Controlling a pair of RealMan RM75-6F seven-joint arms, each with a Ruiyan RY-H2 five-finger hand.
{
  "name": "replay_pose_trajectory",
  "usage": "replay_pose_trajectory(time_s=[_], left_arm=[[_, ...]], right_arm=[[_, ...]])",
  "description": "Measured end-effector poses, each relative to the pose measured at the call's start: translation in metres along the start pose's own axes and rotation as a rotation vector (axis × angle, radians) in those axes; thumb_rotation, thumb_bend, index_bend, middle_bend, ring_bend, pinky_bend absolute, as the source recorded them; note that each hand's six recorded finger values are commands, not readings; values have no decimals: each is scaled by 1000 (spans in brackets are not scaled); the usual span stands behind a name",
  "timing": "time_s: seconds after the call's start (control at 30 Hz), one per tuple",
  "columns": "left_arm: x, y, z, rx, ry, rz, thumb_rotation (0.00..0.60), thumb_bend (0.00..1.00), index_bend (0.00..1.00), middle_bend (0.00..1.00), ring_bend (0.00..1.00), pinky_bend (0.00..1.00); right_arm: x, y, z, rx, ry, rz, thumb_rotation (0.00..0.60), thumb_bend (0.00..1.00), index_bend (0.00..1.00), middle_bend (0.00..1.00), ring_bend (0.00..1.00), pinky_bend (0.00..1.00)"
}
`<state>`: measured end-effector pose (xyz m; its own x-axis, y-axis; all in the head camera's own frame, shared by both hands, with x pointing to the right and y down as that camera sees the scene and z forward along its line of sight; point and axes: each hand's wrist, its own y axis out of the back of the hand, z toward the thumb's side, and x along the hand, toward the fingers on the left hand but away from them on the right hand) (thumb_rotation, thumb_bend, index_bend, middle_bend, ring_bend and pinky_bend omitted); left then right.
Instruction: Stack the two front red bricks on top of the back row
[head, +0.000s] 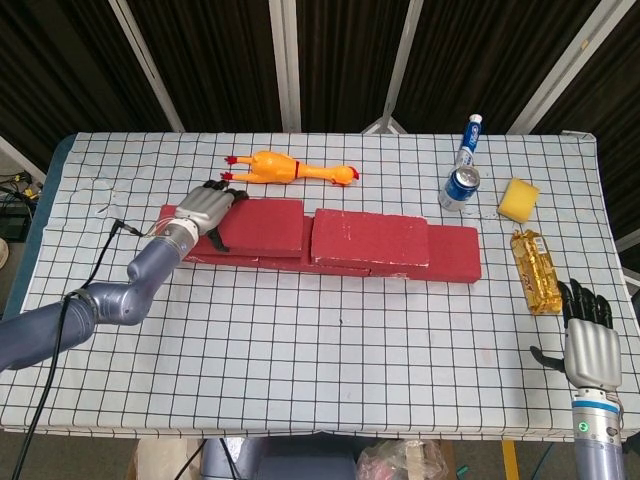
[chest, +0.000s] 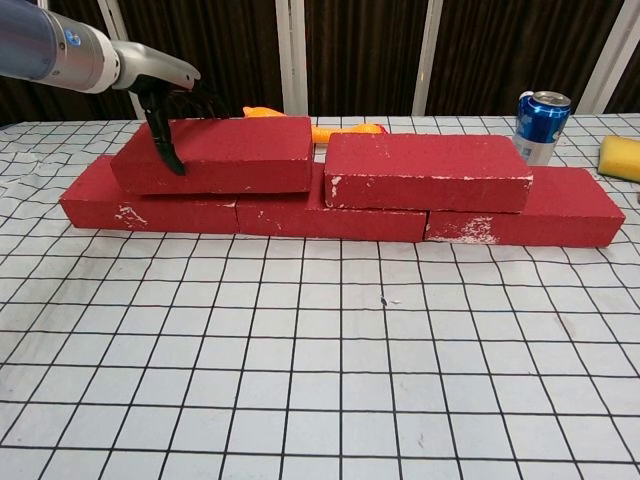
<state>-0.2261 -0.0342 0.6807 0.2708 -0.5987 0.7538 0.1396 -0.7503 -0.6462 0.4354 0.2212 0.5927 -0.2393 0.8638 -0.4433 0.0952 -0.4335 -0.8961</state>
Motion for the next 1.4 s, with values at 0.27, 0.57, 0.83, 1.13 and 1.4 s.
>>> replay_pose_trajectory(time_s=[0.27, 0.57, 0.83, 1.13, 1.4], left_arm=[[1, 1, 5, 8, -9, 5, 600, 0, 311, 236, 0, 38], [3, -1, 8, 14, -8, 2, 600, 0, 311, 233, 0, 38], [4, -2, 10, 17, -8, -1, 600, 0, 311, 230, 0, 38], [6, -3, 14, 19, -12, -1, 600, 0, 311, 226, 0, 38], [7, -5, 16, 28, -14, -6, 600, 0, 305, 207, 0, 38]], right_arm=[[0, 1, -1, -4, -4, -1, 600, 162, 26, 0, 0, 0], [0, 1, -1, -7, -6, -2, 600, 162, 26, 0, 0, 0], [0, 1, -1, -8, -7, 1, 600, 161, 26, 0, 0, 0], [0, 2, -1, -10, -8, -1, 600, 162, 26, 0, 0, 0], [0, 2, -2, -13, -9, -1, 600, 162, 26, 0, 0, 0]])
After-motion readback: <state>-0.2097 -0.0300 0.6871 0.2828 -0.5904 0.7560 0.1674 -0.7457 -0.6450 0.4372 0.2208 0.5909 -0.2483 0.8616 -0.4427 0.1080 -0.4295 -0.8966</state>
